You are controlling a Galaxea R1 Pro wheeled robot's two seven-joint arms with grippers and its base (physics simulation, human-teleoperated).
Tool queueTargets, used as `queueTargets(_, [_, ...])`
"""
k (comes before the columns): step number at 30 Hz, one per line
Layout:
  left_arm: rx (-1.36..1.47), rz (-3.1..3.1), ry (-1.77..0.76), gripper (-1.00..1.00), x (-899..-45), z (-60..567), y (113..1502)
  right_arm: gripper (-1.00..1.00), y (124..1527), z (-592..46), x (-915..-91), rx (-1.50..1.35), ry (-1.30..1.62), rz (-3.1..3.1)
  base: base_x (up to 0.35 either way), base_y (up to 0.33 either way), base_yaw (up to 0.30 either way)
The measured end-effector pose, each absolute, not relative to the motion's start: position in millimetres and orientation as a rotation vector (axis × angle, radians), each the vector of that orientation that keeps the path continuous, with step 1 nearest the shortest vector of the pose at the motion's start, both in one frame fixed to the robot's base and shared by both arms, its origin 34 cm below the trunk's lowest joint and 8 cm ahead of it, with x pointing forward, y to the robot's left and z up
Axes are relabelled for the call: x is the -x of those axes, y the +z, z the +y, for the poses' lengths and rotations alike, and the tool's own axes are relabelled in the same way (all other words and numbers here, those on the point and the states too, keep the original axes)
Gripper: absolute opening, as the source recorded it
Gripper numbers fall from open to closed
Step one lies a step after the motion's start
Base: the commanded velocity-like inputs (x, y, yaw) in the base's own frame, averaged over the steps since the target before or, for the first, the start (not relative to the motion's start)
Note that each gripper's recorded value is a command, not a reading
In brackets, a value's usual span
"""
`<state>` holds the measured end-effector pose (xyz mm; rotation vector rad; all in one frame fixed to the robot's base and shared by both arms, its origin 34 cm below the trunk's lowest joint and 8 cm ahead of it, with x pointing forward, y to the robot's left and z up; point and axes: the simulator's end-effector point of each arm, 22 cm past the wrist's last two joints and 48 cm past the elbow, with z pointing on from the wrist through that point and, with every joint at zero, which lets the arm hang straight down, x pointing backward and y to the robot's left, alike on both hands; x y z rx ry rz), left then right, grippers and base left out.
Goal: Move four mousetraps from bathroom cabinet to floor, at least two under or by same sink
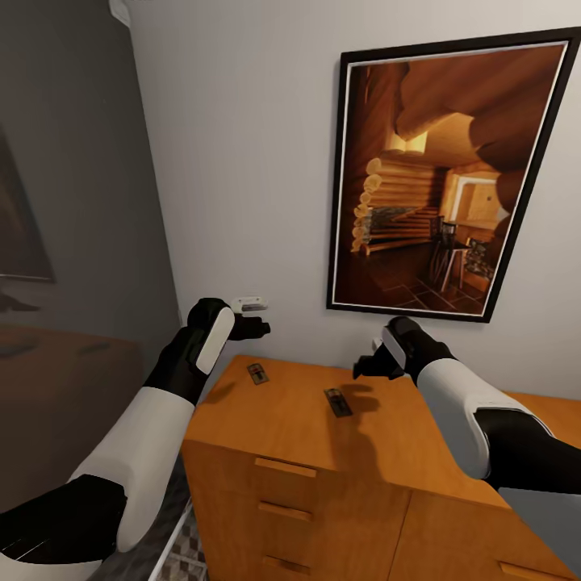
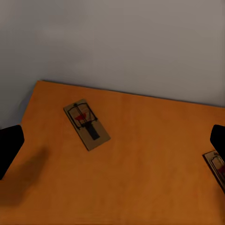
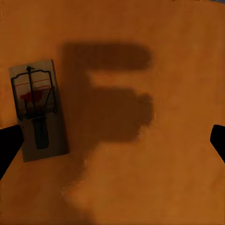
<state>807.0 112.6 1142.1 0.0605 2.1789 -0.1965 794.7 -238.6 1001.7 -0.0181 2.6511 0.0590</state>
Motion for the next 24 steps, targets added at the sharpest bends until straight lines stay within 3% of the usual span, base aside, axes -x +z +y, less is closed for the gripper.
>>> queueTargets(7, [-0.061, 2.179, -0.197, 1.00, -807.0, 112.3, 1142.1, 1.00, 1001.6, -236.8, -794.6, 0.024, 0.057, 2.651, 0.000, -0.005, 0.181])
queueTargets(24, [-0.060, 2.181, -0.198, 1.00, -806.9, 112.2, 1141.5, 1.00, 1001.9, -233.7, -794.7, 0.029, 0.058, 2.651, 0.000, 0.000, 0.037])
